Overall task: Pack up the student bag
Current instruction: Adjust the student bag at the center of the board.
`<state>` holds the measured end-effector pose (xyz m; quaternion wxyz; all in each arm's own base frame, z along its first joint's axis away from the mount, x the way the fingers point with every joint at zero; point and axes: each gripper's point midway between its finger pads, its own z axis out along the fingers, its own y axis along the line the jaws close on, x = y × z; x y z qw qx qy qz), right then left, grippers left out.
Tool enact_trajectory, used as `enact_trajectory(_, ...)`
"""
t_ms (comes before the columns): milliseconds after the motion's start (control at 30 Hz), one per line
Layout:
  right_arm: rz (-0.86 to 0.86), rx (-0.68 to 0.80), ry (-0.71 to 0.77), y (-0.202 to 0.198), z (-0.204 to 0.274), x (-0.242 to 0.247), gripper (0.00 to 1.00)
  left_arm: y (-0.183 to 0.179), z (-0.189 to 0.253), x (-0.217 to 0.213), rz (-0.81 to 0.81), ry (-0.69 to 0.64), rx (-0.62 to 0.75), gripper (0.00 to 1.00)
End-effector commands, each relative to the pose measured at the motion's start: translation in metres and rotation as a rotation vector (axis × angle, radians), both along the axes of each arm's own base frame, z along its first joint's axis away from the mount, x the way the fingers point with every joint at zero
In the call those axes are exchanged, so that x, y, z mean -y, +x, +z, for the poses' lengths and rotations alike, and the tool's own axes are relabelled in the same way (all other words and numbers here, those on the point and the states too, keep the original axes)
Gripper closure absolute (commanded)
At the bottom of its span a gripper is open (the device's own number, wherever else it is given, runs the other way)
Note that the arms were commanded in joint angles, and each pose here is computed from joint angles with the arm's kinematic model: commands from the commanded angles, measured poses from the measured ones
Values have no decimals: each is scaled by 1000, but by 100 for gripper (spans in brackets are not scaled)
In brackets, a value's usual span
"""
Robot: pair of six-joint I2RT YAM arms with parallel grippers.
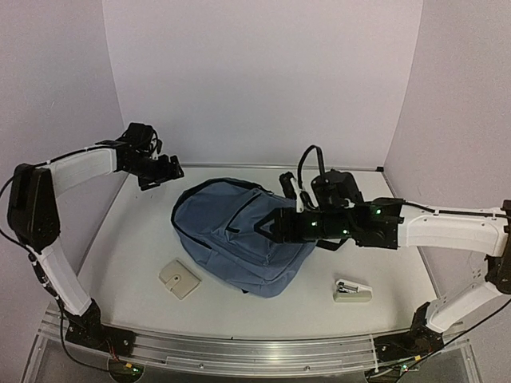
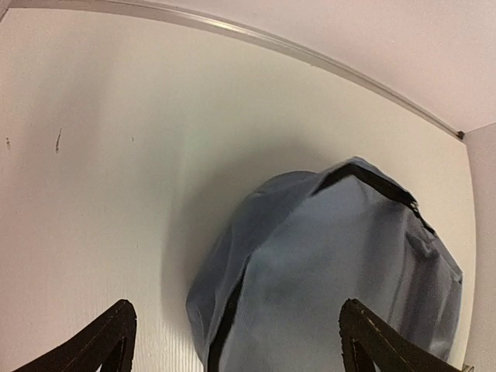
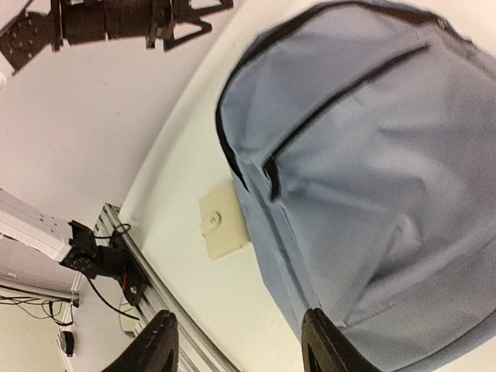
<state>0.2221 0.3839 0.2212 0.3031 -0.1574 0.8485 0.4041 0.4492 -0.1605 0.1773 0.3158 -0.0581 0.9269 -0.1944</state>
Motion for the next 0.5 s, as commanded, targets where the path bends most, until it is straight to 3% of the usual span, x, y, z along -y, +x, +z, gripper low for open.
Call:
enact_trajectory(0,21,100,-80,13,13,-11,43,-50,29,-1,33,-113,-9,8)
enact_trajectory(100,29,108,-98,25,9,-30,33,-83,8,14,37,-202,-76,7)
enact_trajectory(267,61,97,-133,41,-12,-62,38,-124,-15,48,25,-373,-141,6)
enact_trajectory(467,79,60,-180,51,-46,-82,40,-139,-36,63,37,-420,-169,5)
